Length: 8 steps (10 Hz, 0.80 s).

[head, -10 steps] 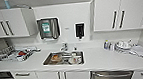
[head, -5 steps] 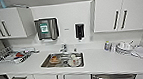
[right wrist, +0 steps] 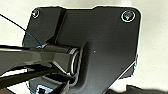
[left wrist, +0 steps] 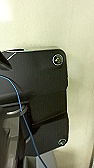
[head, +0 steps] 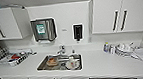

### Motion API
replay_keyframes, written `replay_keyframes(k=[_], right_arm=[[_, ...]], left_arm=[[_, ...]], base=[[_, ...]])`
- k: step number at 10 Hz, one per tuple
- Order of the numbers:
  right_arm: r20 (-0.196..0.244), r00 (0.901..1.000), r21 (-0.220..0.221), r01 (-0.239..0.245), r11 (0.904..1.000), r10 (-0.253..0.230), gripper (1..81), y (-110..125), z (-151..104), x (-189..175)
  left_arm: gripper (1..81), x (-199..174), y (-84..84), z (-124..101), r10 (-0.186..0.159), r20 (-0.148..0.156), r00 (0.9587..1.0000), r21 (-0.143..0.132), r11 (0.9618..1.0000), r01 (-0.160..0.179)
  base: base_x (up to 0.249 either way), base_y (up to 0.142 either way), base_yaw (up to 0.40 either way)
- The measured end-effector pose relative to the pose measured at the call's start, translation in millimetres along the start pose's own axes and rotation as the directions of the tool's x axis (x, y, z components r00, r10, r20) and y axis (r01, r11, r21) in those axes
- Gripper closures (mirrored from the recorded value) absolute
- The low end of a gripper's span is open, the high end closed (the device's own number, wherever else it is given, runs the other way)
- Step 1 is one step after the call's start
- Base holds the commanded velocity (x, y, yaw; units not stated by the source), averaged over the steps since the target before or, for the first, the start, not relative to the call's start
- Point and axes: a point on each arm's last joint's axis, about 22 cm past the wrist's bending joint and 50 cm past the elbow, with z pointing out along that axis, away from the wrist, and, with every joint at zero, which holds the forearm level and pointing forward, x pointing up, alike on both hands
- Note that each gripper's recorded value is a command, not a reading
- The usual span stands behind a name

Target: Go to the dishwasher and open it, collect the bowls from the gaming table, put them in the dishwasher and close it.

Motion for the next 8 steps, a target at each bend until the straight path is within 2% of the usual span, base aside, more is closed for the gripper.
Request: replay_keyframes(k=[4,8], right_arm=[[0.000,1.0000,-0.001,0.000,1.0000,0.000,1.0,1.2,-0.3,-0.2],[-0.002,1.0000,-0.002,0.000,1.0000,0.000,1.0,2.2,-0.4,2.7]], left_arm=[[1.0,0.7,1.2,0.4,0.000,-0.001,1.0000,-0.002,1.0000,0.000],[1.0,6.3,2.3,1.4,0.001,-0.008,1.0000,-0.003,1.0000,-0.001]], base=[[0.102,-0.081,0.000],[0.023,0.000,0.000]])
